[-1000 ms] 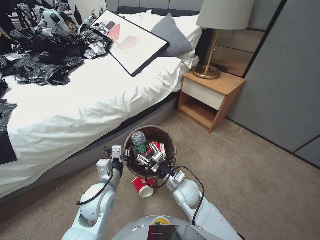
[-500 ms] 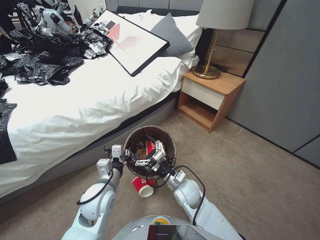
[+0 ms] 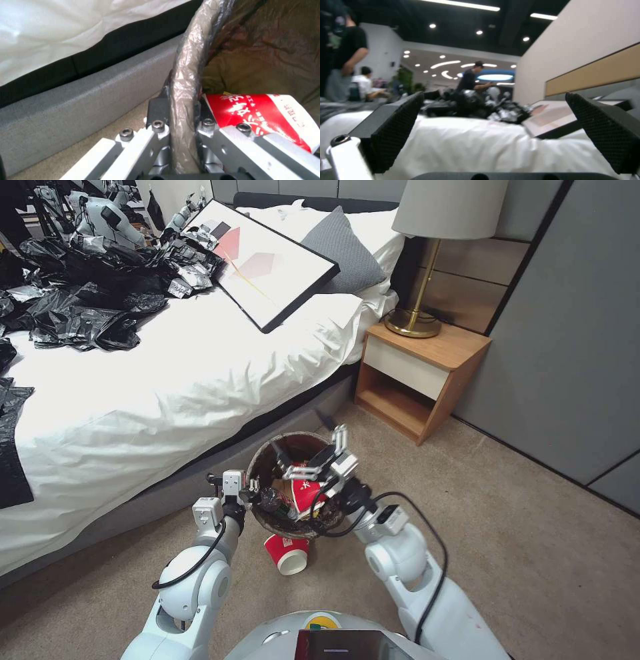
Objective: Pick up the trash bin, then pick up the garbage from the floor and place it into the trash bin.
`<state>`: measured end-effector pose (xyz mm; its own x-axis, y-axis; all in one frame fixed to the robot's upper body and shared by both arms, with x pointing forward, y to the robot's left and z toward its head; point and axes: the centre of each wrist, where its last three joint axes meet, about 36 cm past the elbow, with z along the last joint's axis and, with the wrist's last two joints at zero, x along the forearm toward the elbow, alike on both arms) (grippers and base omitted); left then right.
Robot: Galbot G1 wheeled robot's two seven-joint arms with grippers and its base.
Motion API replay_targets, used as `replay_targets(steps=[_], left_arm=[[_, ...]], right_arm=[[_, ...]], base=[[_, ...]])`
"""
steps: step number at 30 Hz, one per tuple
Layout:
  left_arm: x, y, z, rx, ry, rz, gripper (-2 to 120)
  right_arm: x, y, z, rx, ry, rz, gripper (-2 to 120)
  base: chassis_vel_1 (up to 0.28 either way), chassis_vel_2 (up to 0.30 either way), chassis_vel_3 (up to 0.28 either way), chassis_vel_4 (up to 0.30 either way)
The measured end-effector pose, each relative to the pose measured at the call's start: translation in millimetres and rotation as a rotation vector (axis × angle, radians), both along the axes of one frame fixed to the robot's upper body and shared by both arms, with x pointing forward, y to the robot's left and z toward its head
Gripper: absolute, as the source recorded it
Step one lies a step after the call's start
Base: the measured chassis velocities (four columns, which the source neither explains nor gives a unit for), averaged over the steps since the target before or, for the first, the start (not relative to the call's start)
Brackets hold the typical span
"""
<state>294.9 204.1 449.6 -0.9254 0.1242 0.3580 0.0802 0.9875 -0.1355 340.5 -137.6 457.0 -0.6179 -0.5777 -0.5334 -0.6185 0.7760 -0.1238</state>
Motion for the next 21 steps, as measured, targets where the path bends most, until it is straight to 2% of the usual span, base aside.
replay_targets(steps=[3, 5, 6, 8, 14, 16, 21], left_arm=[[0.3, 1.3, 0.1, 0.001, 0.0, 0.003, 3], [0.7, 3.6, 0.4, 0.004, -0.002, 0.007, 3], [0.7, 3.6, 0.4, 0.004, -0.002, 0.007, 3], [1.1, 5.8, 0.7, 0.003, -0.004, 0.011, 3], [1.4, 7.8, 2.3, 0.003, -0.01, 0.016, 3], [1.0, 8.2, 2.9, 0.002, -0.014, 0.018, 3], [0.9, 8.2, 3.0, 0.003, -0.016, 0.019, 3]], right_arm=[[-5.6, -10.2, 10.7, 0.008, -0.009, -0.079, 100], [-15.1, -25.6, 11.3, -0.006, 0.009, -0.207, 100], [-15.1, -25.6, 11.3, -0.006, 0.009, -0.207, 100], [-24.5, -35.2, 7.4, -0.006, 0.046, -0.313, 100], [-33.4, -47.8, -0.9, -0.001, 0.094, -0.442, 100], [-37.1, -60.1, -18.8, -0.029, 0.106, -0.512, 100], [-38.0, -66.8, -46.5, -0.045, 0.143, -0.551, 100]], base=[[0.0, 0.0, 0.0, 0.0], [0.0, 0.0, 0.0, 0.0], [0.0, 0.0, 0.0, 0.0], [0.0, 0.0, 0.0, 0.0], [0.0, 0.0, 0.0, 0.0], [0.0, 0.0, 0.0, 0.0], [0.0, 0.0, 0.0, 0.0]])
